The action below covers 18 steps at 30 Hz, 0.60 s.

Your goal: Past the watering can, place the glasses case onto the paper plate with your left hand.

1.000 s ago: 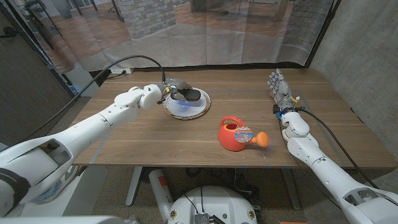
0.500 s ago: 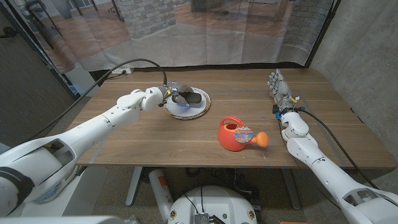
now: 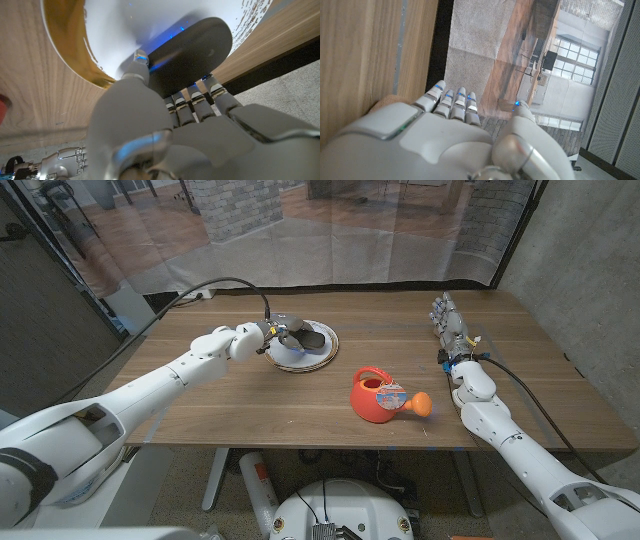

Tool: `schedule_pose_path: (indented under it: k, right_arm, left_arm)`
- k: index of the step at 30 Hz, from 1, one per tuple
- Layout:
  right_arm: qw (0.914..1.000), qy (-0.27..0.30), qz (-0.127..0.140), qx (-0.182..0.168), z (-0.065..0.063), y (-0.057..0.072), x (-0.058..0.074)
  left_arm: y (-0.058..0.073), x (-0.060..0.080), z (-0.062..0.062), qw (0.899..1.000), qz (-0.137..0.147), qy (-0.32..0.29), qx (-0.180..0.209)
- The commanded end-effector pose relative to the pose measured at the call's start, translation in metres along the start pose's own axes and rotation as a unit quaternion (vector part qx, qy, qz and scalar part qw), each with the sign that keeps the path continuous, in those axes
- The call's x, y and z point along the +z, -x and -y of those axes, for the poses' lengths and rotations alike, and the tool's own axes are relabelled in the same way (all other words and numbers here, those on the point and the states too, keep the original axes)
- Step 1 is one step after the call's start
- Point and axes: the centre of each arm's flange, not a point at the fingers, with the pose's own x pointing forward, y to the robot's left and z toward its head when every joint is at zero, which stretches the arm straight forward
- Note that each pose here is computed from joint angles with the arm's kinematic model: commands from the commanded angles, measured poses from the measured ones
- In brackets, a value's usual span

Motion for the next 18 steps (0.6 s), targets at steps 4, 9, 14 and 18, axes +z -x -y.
schedule_pose_path:
  k: [4,9,14,18]
  right_arm:
    - [1.0000,-0.001,-0.004,0.001,-0.0014,-0.0017,-0.0026]
    - [1.0000,0.000,-0.004,0.003,-0.0029,-0.0039,-0.0024]
    - [1.0000,0.000,-0.004,0.003,-0.0039,-0.0058,-0.0020]
    - [1.0000,0.001,-0.006,0.003,-0.0042,-0.0067,-0.0023]
  left_arm:
    - [0.0026,-0.0049,0.0028,1.000,-0.013,-0.007,-0.003]
    - [0.0036,-0.0054,0.0040,1.000,-0.015,-0.013,-0.002]
    - [0.0045,-0.0064,0.0045,1.000,-0.017,-0.015,0.001]
    - [0.0044,-0.0071,0.0052,1.000,-0.017,-0.015,0.001]
